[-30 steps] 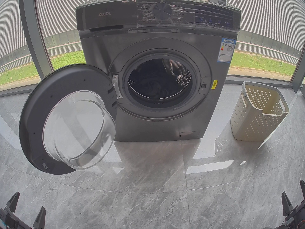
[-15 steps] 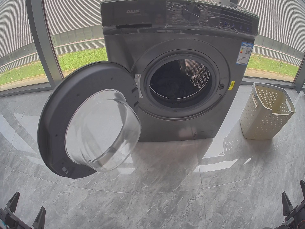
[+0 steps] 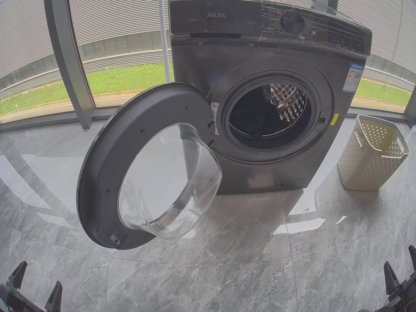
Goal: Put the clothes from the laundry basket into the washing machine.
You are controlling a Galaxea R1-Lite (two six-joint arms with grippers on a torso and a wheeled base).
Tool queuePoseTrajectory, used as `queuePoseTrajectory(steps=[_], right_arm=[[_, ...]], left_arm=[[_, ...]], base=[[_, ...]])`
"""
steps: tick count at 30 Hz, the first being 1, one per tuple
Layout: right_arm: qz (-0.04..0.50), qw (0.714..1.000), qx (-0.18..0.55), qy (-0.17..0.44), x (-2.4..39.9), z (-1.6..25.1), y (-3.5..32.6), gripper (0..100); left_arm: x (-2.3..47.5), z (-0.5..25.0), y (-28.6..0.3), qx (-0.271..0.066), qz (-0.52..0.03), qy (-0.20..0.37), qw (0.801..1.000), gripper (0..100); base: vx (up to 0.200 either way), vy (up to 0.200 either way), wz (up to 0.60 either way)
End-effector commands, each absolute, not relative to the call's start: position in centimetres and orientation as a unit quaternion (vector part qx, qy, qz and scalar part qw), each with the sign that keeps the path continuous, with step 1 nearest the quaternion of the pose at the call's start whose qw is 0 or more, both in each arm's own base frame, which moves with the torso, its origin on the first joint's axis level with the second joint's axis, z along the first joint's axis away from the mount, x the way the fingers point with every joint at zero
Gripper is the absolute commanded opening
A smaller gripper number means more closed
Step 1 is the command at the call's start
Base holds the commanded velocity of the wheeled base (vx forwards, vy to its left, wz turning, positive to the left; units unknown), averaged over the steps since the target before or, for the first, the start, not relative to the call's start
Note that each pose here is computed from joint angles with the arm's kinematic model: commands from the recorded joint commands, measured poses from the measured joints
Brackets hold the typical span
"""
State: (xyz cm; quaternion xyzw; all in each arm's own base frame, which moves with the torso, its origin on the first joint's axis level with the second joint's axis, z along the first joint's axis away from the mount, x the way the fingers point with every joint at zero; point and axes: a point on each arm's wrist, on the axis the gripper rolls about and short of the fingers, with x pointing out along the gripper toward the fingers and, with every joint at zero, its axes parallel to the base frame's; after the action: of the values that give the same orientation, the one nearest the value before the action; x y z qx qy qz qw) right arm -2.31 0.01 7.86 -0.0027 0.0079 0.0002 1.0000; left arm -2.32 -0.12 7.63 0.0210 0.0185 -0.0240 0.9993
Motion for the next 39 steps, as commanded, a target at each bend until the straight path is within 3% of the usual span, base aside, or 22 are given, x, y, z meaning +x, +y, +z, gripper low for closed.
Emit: queuePoseTrajectory(steps=[1,3,7,8,11,14,18,24,39], right_arm=[[0.0,1.0,-0.003,0.005,-2.4,7.6,0.0,100],[0.0,1.0,-0.003,0.005,-2.4,7.6,0.0,100],[0.0,1.0,-0.003,0.005,-2.4,7.6,0.0,100],[0.0,1.0,-0.003,0.005,-2.4,7.6,0.0,100],[0.0,1.0,-0.003,0.005,-2.4,7.6,0.0,100],[0.001,1.0,-0.003,0.005,-2.4,7.6,0.0,100],[0.002,1.0,-0.004,0.005,-2.4,7.6,0.0,100],[0.002,1.0,-0.003,0.005,-2.4,7.6,0.0,100],[-0.002,1.0,-0.002,0.005,-2.4,7.6,0.0,100]], left_arm=[[-2.3,7.1,-0.1,0.026,-0.024,0.02,0.999,100],[-2.4,7.8,-0.1,0.024,-0.026,0.002,0.999,100],[-3.4,13.7,-0.2,0.023,-0.036,-0.064,0.997,100],[-2.9,16.2,-0.3,0.023,-0.053,-0.052,0.997,100],[-0.6,17.8,-0.4,0.019,-0.101,0.003,0.995,100],[2.1,17.8,-0.5,0.012,-0.12,0.062,0.991,100],[4.6,16.9,-0.7,0.003,-0.151,0.098,0.984,100],[6.9,16.5,-0.8,-0.02,-0.16,0.094,0.982,100],[8.2,16.2,-0.9,-0.017,-0.168,0.119,0.978,100]], base=[[0.0,0.0,0.0],[0.0,0.0,0.0],[0.0,0.0,0.0],[0.0,0.0,0.0],[0.0,0.0,0.0],[0.0,0.0,0.0],[0.0,0.0,0.0],[0.0,0.0,0.0],[0.0,0.0,0.12]])
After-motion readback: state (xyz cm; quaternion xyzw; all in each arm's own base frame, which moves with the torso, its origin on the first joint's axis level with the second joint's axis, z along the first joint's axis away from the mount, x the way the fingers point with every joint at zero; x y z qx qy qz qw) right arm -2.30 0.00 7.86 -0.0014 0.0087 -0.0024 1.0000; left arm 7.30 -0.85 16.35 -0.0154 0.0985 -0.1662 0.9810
